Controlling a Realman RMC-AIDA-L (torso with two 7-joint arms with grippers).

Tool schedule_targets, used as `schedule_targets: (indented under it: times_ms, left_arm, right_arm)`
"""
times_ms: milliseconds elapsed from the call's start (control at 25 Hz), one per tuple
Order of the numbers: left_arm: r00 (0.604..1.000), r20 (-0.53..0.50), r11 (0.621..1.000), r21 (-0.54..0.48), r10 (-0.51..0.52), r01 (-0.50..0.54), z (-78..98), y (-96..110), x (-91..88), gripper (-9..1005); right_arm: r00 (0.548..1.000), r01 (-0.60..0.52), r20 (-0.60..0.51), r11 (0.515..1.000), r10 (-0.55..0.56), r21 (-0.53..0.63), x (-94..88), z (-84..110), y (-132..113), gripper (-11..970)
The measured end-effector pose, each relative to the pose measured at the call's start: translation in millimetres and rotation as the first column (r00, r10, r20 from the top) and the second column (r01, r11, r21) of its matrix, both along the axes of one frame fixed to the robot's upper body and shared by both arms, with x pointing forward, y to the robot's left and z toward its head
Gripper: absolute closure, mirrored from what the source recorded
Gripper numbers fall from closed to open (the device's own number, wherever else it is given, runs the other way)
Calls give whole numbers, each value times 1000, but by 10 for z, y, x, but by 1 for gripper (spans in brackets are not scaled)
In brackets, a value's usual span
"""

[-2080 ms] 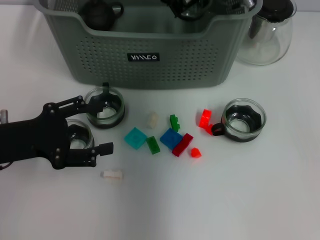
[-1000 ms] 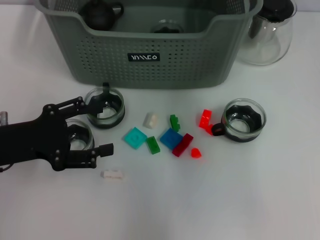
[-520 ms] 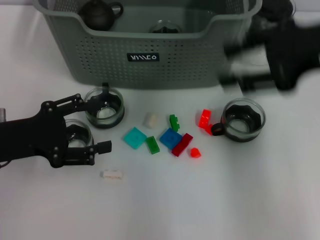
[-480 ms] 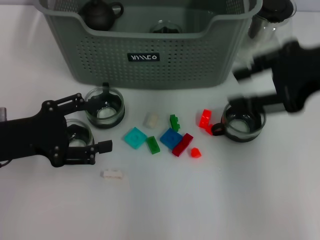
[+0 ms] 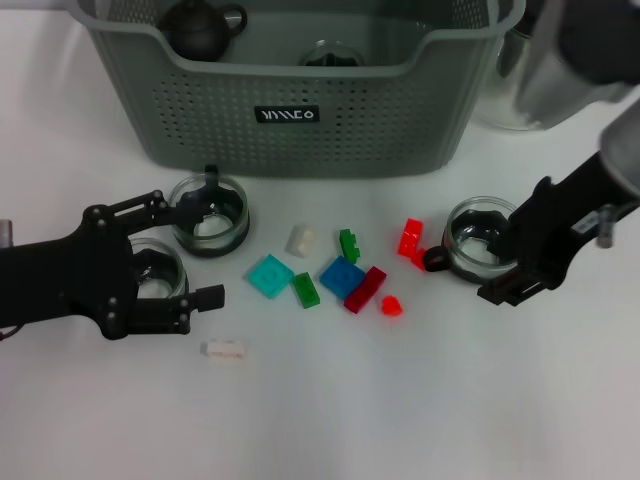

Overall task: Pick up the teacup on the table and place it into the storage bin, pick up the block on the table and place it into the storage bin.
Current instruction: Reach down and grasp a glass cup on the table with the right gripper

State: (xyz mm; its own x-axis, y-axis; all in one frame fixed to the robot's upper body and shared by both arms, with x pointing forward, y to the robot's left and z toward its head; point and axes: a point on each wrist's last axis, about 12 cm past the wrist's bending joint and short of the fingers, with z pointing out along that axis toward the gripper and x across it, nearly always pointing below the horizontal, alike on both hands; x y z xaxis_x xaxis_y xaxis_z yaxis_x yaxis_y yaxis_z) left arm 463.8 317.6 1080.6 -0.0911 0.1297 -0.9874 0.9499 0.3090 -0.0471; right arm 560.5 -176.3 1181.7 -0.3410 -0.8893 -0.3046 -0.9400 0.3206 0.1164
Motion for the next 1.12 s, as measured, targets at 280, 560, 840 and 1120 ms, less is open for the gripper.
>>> schedule_targets:
  times_ms: [280, 560, 840, 1120]
  left_arm:
    - [1000, -6, 1000, -3, 4, -4, -15, 2, -24, 97]
    - [1000, -6, 1000, -4, 3, -3, -17, -4, -26, 97]
    - [1000, -5, 1000, -3, 4, -4, -19, -5, -24, 96]
    - [1000, -6, 1000, 0, 7, -7, -24, -9, -21, 97]
  right_arm:
    - [999, -14, 42, 995, 18, -95, 91, -155, 179, 415]
    - [1000, -3, 27, 990, 6, -143, 97, -421, 209, 425]
    - [999, 27, 43, 988, -21, -149, 135, -596, 234, 436]
    - [999, 28, 47, 989, -21, -149, 146, -594, 240, 582]
